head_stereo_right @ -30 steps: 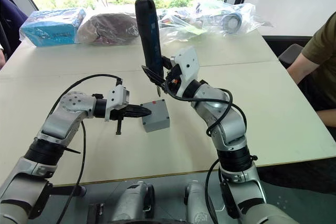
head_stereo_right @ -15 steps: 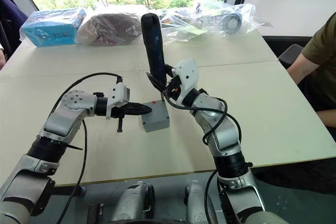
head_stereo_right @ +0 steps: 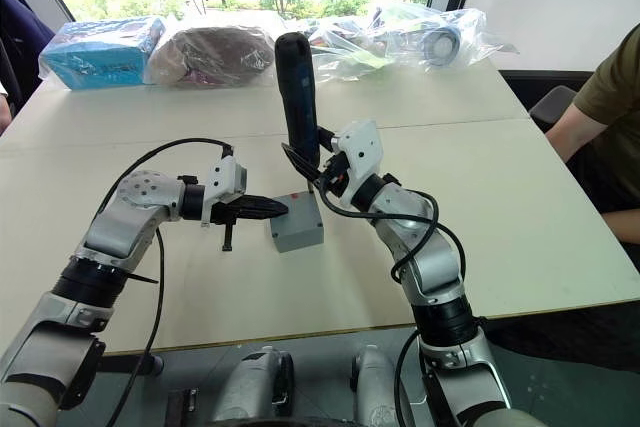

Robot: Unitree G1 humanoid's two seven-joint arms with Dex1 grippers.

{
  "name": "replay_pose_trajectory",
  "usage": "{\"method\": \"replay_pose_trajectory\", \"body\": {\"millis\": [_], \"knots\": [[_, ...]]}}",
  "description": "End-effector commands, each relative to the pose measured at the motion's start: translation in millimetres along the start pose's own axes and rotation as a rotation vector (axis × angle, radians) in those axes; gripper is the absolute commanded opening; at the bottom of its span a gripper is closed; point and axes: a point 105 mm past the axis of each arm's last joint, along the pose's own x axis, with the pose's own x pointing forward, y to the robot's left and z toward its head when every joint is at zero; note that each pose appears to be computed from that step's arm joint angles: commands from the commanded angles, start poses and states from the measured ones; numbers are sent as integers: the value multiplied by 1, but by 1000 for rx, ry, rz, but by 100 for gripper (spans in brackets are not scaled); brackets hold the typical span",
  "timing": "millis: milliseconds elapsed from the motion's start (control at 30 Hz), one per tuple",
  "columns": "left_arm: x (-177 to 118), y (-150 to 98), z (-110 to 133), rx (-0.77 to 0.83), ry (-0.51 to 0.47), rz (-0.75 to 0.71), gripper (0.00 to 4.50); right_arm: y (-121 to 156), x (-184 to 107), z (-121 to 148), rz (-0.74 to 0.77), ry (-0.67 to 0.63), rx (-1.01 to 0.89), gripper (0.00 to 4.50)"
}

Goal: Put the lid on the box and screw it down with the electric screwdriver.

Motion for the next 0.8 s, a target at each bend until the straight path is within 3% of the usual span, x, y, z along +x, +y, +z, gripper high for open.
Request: {"method": "replay_pose_trajectory", "body": {"millis": [33,333,467,800], "knots": [[1,-3,-14,-24,56,-11,0,8,-6,-30,34,130,53,188],[2,-6,-16,-24,66,-19,0,16,-14,-62,49,298,85,188],[3,-7,-18,-25,72,-22,0,12,-23,-85,25,429,64,188],[4,-9,-20,-20,79,-27,0,13,-24,-87,8,452,195,188]]}}
